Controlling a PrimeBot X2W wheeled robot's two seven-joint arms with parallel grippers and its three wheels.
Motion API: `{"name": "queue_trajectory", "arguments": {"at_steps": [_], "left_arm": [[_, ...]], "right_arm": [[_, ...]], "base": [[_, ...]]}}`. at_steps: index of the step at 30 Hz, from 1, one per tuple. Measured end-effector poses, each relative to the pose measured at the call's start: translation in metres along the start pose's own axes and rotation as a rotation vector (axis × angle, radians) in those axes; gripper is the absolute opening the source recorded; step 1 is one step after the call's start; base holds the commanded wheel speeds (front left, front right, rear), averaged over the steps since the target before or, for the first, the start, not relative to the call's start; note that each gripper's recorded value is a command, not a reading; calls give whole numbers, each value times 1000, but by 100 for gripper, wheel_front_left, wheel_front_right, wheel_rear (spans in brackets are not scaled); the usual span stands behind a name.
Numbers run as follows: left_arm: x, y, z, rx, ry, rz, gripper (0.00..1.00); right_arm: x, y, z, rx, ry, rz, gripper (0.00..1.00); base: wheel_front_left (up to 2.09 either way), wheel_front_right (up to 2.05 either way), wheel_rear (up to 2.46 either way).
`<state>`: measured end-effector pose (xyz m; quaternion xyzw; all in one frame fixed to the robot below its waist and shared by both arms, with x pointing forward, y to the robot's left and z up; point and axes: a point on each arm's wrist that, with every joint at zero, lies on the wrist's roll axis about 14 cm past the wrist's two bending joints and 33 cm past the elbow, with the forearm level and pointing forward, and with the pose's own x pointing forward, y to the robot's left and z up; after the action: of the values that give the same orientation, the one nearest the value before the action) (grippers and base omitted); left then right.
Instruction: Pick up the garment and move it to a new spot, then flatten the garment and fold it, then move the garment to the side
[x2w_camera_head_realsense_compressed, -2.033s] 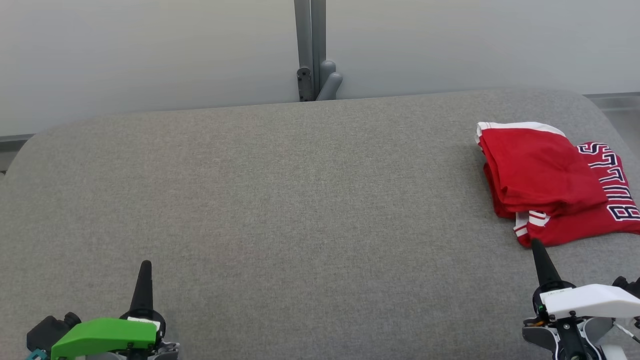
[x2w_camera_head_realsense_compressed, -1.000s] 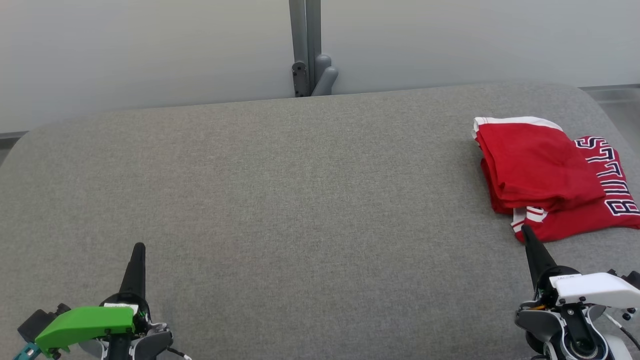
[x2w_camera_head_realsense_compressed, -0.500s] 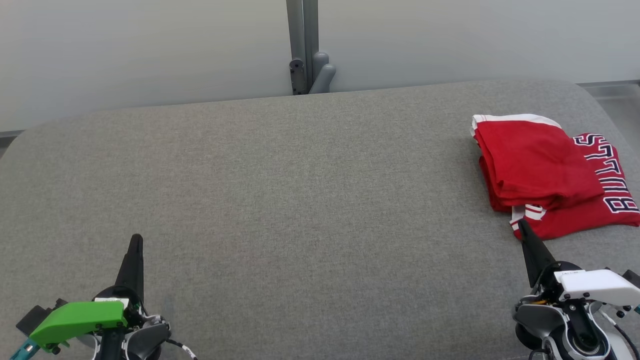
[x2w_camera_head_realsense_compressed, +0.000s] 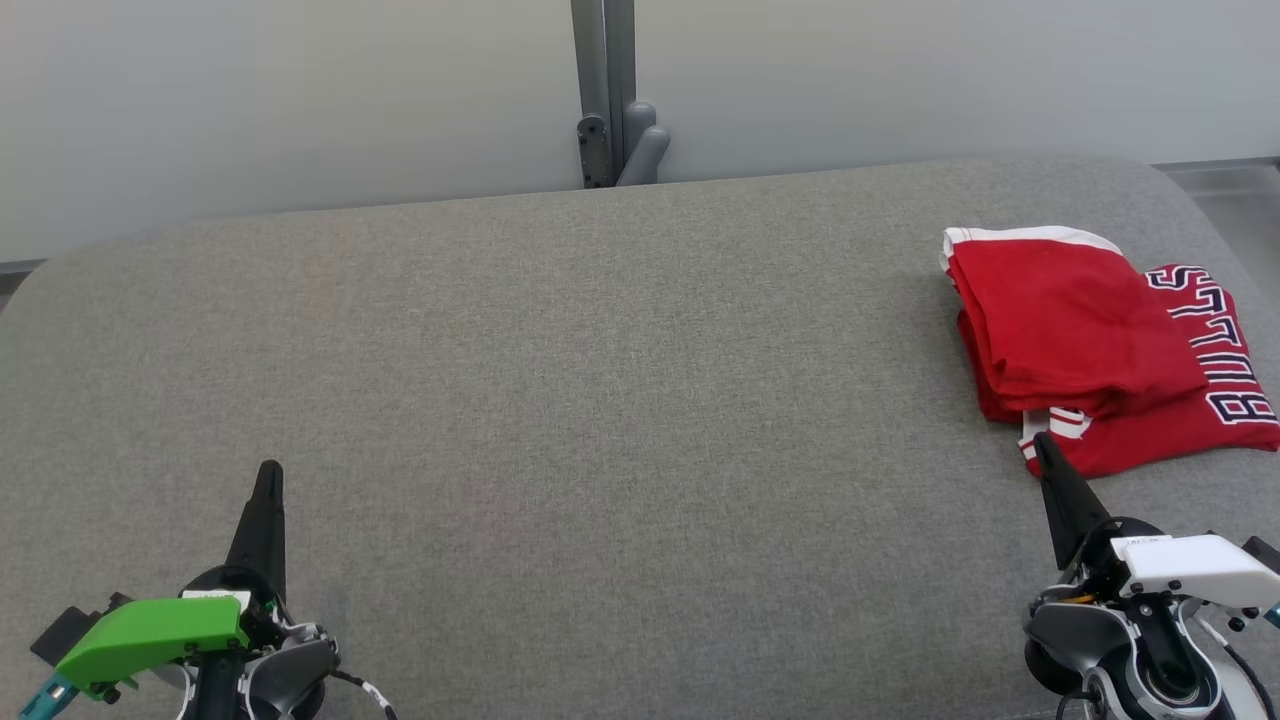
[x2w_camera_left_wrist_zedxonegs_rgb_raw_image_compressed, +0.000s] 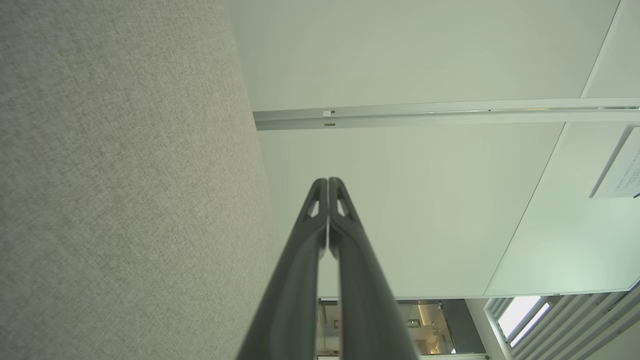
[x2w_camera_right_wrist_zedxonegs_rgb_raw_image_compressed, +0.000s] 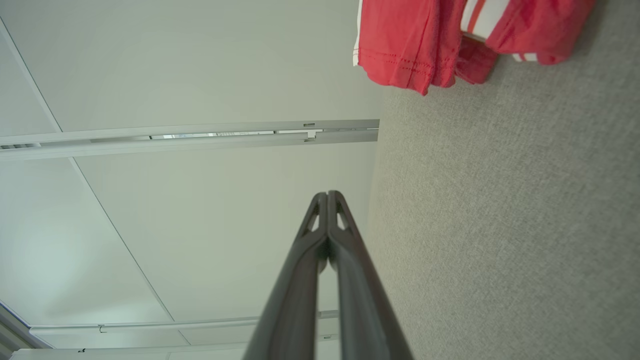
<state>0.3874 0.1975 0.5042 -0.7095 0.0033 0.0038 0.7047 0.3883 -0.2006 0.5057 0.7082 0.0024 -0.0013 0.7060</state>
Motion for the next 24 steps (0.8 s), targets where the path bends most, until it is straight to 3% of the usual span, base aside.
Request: {"name": "queue_trajectory", "arguments": {"at_steps": [24], "left_arm": [[0, 0, 0, 0, 0, 0, 0]], "right_arm": [[0, 0, 0, 0, 0, 0, 0]], "base": [[0, 0, 0]]}}
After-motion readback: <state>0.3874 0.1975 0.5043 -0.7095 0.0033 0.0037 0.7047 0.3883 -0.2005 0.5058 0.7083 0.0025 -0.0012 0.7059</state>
